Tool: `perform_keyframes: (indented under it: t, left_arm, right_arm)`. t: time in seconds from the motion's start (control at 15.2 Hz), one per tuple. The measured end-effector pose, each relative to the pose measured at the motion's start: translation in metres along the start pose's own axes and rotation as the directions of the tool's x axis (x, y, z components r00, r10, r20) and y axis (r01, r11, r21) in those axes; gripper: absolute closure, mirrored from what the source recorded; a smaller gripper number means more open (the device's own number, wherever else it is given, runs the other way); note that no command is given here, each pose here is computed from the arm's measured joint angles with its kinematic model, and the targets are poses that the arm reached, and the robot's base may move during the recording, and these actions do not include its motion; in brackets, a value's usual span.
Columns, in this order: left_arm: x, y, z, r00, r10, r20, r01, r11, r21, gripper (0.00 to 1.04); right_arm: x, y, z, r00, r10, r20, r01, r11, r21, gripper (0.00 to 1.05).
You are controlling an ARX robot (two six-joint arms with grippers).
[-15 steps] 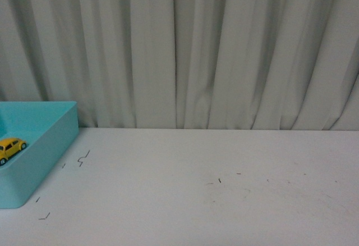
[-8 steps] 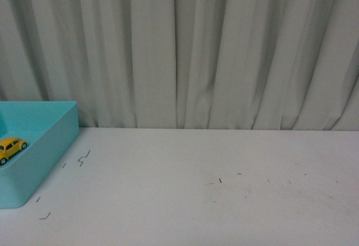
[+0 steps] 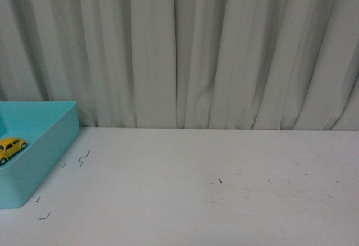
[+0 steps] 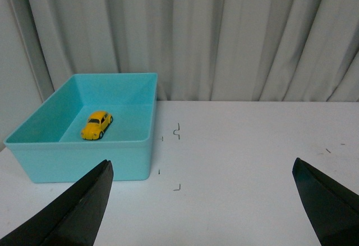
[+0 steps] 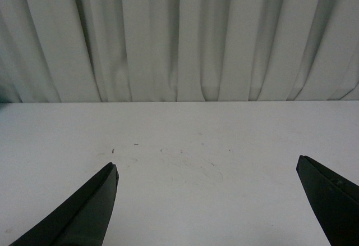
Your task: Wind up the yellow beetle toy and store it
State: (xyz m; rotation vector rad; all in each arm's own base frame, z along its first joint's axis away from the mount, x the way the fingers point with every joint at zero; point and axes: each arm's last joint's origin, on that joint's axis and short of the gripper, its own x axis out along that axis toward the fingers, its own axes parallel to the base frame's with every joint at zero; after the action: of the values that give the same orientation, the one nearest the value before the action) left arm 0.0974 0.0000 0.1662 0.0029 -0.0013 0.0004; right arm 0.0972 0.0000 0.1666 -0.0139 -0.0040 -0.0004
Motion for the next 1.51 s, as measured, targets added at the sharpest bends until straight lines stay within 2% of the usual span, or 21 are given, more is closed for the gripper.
perform_keyframes:
  t: [1.51]
  left_arm:
    - [0.0,0.0,0.0,1.0,0.0,0.0,0.0,1.0,0.0,0.07]
  right_arm:
    - [0.0,0.0,0.0,1.0,0.0,0.0,0.0,1.0,0.003,0.07]
